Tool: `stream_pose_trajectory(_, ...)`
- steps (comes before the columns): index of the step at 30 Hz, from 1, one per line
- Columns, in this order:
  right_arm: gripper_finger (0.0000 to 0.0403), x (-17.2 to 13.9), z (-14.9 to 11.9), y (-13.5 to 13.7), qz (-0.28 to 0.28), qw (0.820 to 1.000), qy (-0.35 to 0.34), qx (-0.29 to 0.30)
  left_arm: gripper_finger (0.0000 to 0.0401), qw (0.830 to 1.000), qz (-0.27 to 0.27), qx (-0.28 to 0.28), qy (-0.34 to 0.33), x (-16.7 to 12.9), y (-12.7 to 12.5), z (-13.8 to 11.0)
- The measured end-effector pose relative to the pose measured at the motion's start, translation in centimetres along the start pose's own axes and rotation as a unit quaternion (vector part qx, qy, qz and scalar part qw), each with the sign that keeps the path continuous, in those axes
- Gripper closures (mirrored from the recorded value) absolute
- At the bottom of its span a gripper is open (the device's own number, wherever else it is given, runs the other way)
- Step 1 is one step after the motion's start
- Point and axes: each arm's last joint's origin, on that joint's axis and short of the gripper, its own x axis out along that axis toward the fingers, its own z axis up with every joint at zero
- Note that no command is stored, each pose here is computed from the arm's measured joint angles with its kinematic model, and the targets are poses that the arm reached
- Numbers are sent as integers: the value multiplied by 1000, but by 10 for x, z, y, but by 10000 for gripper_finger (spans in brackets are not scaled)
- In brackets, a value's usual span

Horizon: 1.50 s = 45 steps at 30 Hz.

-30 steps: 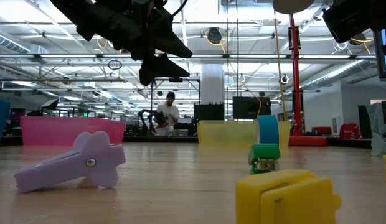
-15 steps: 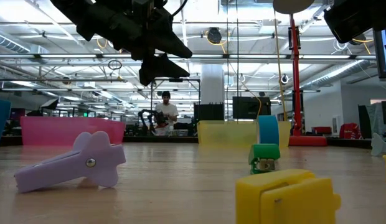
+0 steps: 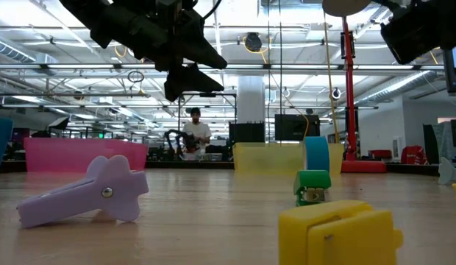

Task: Pick and place Stapler, Stapler remover, tape
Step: Put the orange tape into the pink bin

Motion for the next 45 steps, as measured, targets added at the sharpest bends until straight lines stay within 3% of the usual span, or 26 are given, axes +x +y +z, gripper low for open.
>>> stream_pose_trajectory(8, 195, 18, 5, -9, 29, 999, 43, 6, 176, 1000, 0, 0, 1, 0, 0, 0)
stream_pose_trajectory(29, 196, 40, 8, -30, 26, 999, 41, -14, 176, 1000, 2, -2, 3, 0, 0, -1)
stream_pose_trajectory(33, 223, 44, 7, -35, 17, 999, 43, -7, 176, 1000, 1, -2, 3, 0, 0, -1)
stream_pose_trajectory(39, 316, 45, 8, -36, 20, 999, 42, -3, 176, 1000, 1, -2, 2, 0, 0, 0)
stream_pose_trajectory(45, 315, 34, 18, -28, 87, 996, 21, -20, 176, 1000, -2, -17, -3, 0, 0, 1)
